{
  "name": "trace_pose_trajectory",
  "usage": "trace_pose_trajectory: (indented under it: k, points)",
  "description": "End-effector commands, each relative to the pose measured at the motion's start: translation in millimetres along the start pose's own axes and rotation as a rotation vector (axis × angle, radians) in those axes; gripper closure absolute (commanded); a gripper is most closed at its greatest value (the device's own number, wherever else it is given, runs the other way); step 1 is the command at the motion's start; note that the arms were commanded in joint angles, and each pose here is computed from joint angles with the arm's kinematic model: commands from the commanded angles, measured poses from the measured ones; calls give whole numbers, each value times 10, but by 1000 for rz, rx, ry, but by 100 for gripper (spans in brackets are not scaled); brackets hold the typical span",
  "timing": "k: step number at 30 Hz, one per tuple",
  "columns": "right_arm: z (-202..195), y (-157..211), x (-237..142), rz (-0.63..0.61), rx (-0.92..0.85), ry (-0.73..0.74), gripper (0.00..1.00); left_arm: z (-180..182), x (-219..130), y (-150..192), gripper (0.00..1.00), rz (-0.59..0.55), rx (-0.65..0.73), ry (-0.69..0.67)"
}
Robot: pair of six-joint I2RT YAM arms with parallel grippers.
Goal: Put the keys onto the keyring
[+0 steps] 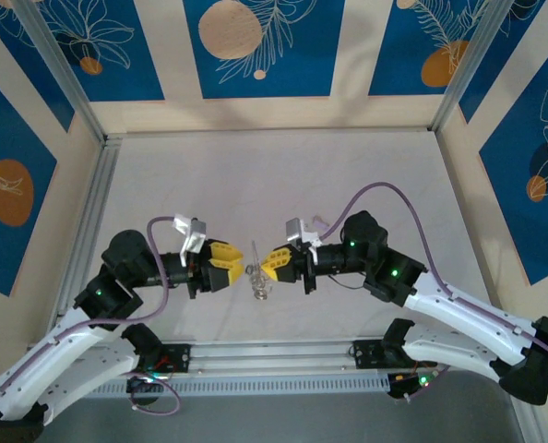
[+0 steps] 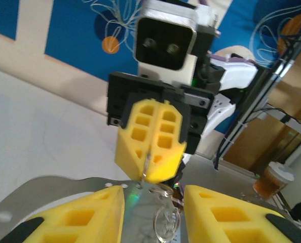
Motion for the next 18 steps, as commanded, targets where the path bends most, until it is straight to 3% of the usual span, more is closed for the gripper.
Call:
trace_pose_trajectory:
  k: [1, 18]
  points:
    - [126, -374, -117, -122, -1, -51, 100, -240, 25, -177, 64, -41, 108, 104]
    - [71, -425, -183, -162, 66, -60, 100, -203, 240, -343, 68, -60, 244, 77]
Point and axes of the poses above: each hand's point on the last joint's axis, 136 mm out from that joint toward the fingers, its own x axis out along the fingers, its own z axis along the line the jaws close on, y = z × x, the point moved 1 cm from there along -x, back along the fingers
